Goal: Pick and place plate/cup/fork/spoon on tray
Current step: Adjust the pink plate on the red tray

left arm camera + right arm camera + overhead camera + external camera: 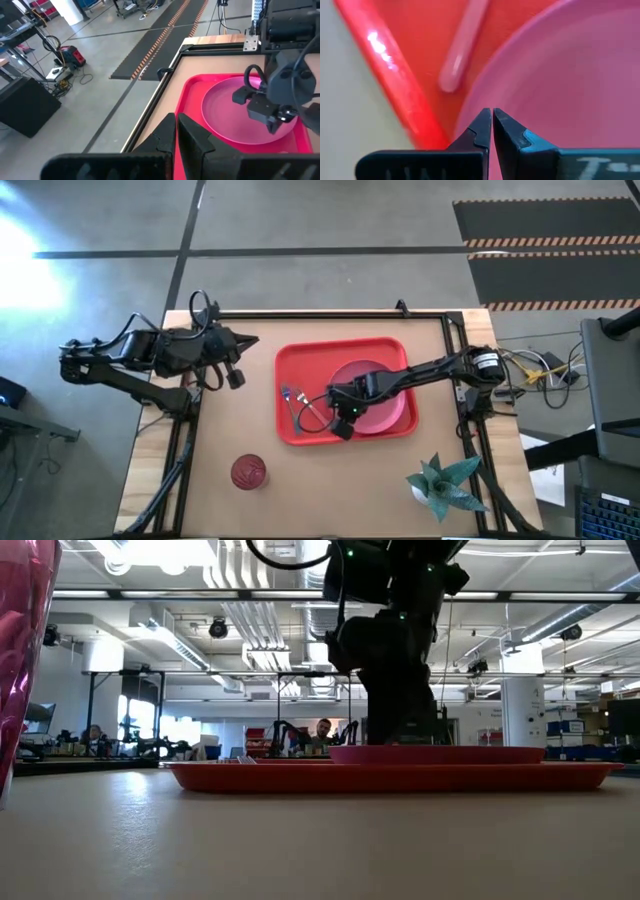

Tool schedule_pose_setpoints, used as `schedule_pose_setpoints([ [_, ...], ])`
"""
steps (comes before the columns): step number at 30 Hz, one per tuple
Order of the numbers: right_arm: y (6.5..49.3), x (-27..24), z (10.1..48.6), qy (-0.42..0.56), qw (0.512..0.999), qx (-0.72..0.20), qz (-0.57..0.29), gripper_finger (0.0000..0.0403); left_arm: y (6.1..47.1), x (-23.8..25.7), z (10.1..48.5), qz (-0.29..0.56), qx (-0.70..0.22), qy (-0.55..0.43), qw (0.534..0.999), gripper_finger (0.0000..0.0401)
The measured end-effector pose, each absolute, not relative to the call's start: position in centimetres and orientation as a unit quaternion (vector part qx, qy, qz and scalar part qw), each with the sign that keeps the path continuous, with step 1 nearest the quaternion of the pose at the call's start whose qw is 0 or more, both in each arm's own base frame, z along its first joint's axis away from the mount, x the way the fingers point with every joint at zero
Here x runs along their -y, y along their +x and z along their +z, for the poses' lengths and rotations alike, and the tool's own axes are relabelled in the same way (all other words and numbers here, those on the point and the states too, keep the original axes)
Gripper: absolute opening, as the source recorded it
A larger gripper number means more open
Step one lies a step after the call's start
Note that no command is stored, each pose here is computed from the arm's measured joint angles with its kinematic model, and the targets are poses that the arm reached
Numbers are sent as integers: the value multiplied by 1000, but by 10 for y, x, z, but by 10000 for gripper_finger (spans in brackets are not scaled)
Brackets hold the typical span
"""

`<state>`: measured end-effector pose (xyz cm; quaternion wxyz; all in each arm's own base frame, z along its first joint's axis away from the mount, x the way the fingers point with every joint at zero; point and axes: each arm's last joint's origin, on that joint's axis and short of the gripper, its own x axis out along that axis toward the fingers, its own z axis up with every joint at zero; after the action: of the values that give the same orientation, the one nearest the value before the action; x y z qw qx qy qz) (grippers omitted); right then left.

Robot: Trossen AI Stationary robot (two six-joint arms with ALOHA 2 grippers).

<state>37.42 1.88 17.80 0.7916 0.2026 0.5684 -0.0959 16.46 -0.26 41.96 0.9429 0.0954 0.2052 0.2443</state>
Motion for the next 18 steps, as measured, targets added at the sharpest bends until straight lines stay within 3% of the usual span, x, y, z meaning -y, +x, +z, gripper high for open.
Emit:
schedule_pose_setpoints([
  [18,381,-21,163,249,830,-490,-96,9,163,3,420,241,-206,103,943,0],
])
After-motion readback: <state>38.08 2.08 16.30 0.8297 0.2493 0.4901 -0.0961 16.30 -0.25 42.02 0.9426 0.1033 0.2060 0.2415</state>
